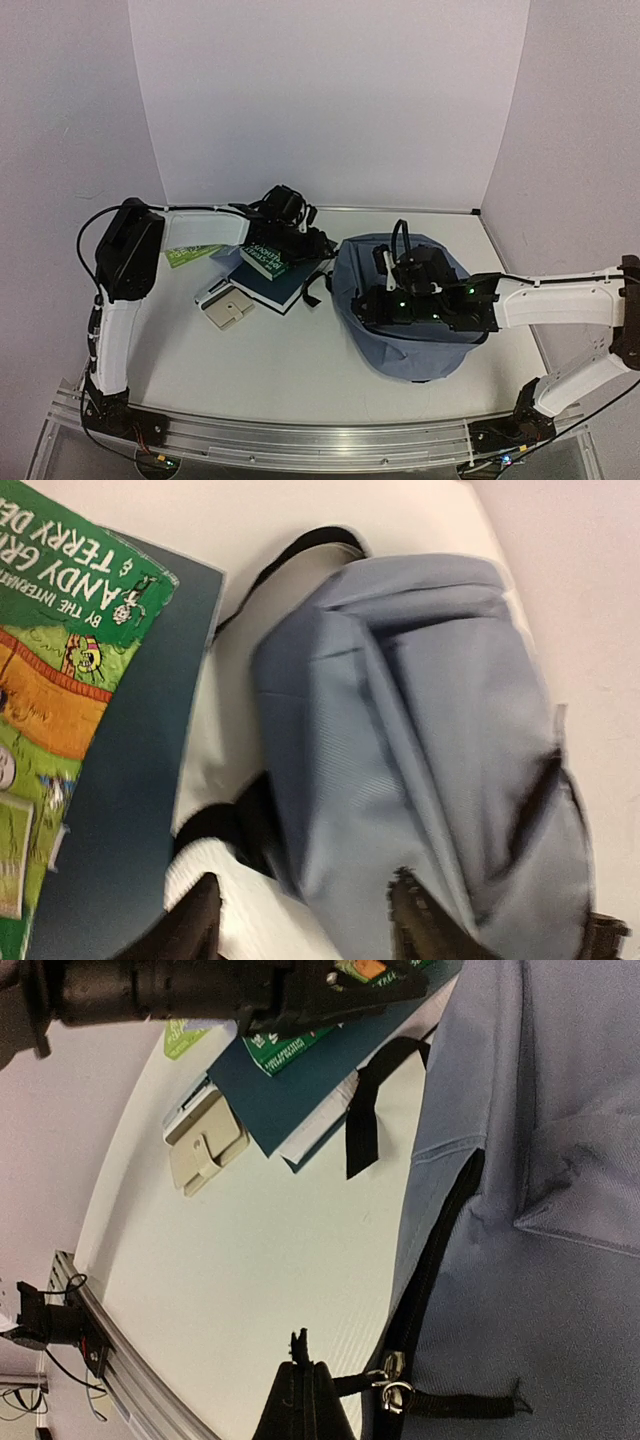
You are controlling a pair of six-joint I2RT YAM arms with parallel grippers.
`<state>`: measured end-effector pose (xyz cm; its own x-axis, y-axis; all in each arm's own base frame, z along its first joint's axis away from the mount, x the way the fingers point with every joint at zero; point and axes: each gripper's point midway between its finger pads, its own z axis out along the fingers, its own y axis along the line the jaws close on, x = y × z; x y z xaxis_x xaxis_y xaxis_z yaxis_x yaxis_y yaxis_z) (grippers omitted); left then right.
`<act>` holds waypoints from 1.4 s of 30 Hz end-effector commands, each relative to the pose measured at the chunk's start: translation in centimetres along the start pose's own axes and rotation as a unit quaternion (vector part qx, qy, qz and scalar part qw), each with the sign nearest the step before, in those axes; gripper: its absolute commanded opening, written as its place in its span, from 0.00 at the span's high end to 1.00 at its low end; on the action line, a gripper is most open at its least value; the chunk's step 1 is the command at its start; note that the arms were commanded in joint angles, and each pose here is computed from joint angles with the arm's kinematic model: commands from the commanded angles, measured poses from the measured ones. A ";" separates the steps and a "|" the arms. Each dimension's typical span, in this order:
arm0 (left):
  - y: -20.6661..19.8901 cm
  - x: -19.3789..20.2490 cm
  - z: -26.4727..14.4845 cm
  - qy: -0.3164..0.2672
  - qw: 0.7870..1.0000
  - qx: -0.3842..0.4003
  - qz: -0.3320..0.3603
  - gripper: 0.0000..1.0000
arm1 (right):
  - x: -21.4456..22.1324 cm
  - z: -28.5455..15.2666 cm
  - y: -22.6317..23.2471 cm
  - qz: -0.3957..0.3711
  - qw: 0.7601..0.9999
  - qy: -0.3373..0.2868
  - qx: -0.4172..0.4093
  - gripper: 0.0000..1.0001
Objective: Pack the student bag
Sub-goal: Adjust the student bag at the center of the board.
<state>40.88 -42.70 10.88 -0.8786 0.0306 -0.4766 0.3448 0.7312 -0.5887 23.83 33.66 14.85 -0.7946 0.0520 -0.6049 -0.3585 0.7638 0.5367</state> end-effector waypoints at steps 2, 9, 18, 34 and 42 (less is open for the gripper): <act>-6.1 0.2 -5.9 -0.016 0.995 0.101 -0.019 0.32 | -2.9 -0.6 2.3 0.001 0.996 -0.075 -0.042 1.00; -8.3 7.5 -3.3 0.062 0.991 0.112 -0.040 0.21 | -2.9 -0.4 1.9 -0.013 0.996 -0.088 -0.032 1.00; -8.1 10.2 -1.3 0.096 0.990 0.089 -0.056 0.21 | -1.8 -0.3 1.4 -0.029 0.996 -0.080 -0.027 1.00; -6.1 11.0 -0.4 0.095 0.990 0.061 -0.087 0.87 | -1.0 1.4 1.7 -0.043 0.997 -0.065 -0.018 1.00; -6.0 10.1 -1.4 0.079 0.993 0.059 -0.063 1.00 | -0.8 1.4 3.6 -0.030 0.998 -0.040 -0.045 1.00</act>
<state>28.23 -46.86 7.69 -0.9757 0.0875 -0.2011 0.2083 0.6563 -0.7251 24.17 34.86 13.17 -0.7339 0.0285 -0.6786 -0.4106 0.7773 0.4767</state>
